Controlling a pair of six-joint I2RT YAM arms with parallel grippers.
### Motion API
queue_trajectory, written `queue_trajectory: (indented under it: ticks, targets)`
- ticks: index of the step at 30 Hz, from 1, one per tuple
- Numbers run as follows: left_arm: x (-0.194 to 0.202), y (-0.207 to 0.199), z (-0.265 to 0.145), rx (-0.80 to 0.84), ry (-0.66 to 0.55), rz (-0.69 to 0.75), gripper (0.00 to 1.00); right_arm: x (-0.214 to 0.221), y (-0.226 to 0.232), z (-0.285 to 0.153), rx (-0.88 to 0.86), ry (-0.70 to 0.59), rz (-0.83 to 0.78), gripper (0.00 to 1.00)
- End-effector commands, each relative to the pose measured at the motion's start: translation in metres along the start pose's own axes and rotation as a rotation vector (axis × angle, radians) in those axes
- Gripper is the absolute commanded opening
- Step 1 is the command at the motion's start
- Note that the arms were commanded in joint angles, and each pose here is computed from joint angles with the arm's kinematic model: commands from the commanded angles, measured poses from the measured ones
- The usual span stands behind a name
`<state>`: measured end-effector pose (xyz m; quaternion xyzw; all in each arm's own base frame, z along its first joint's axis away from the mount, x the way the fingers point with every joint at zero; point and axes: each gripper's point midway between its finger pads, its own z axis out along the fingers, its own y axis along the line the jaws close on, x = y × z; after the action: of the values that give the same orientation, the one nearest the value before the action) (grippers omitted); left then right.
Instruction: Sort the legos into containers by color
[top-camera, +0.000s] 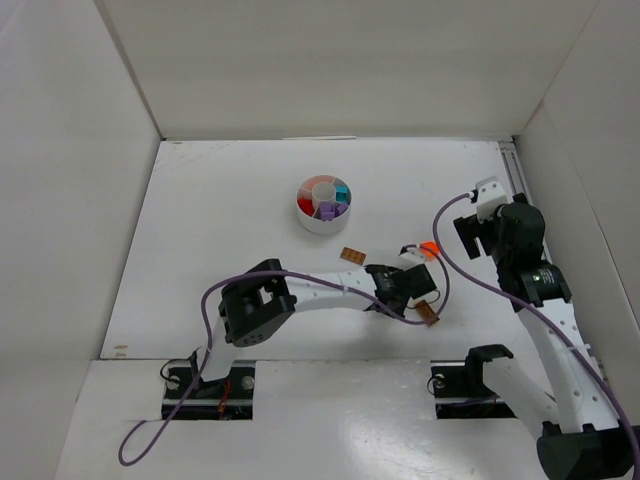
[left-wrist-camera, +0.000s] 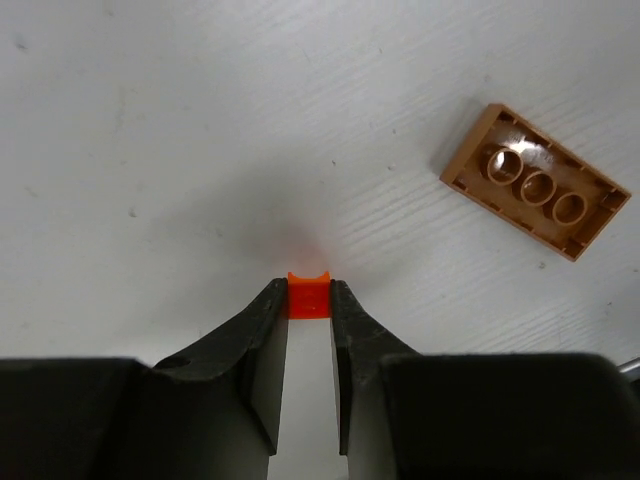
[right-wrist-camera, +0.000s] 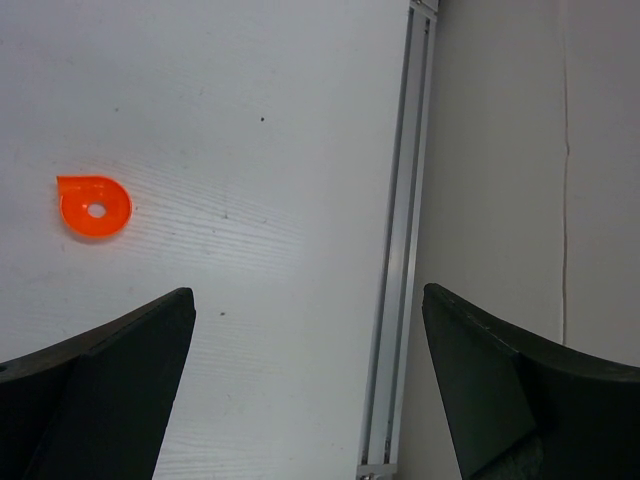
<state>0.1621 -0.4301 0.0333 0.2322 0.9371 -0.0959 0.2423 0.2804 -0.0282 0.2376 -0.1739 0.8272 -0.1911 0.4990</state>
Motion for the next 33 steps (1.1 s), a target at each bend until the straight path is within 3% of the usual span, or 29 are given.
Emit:
queue_trajectory:
  ticks: [1,7,14,26,33]
  targets:
    - [-0.069,0.023,-0.054,0.012,-0.171,-0.095,0.08,-0.002,-0.006,-0.001,0.035,-0.018,0.013,1.00]
    - [-0.145,0.088,-0.103,-0.001,-0.367,-0.190,0.08,-0.001,-0.006,0.001,0.035,-0.018,0.004,1.00]
    - [-0.221,0.202,-0.122,-0.068,-0.534,-0.344,0.10,0.009,-0.003,0.012,0.039,0.026,-0.024,1.00]
    - [-0.272,0.303,-0.082,-0.166,-0.536,-0.381,0.10,0.013,-0.001,0.028,0.040,0.071,-0.046,1.00]
    - [-0.274,0.311,-0.044,-0.134,-0.476,-0.367,0.10,0.020,-0.001,0.038,0.035,0.120,-0.073,1.00]
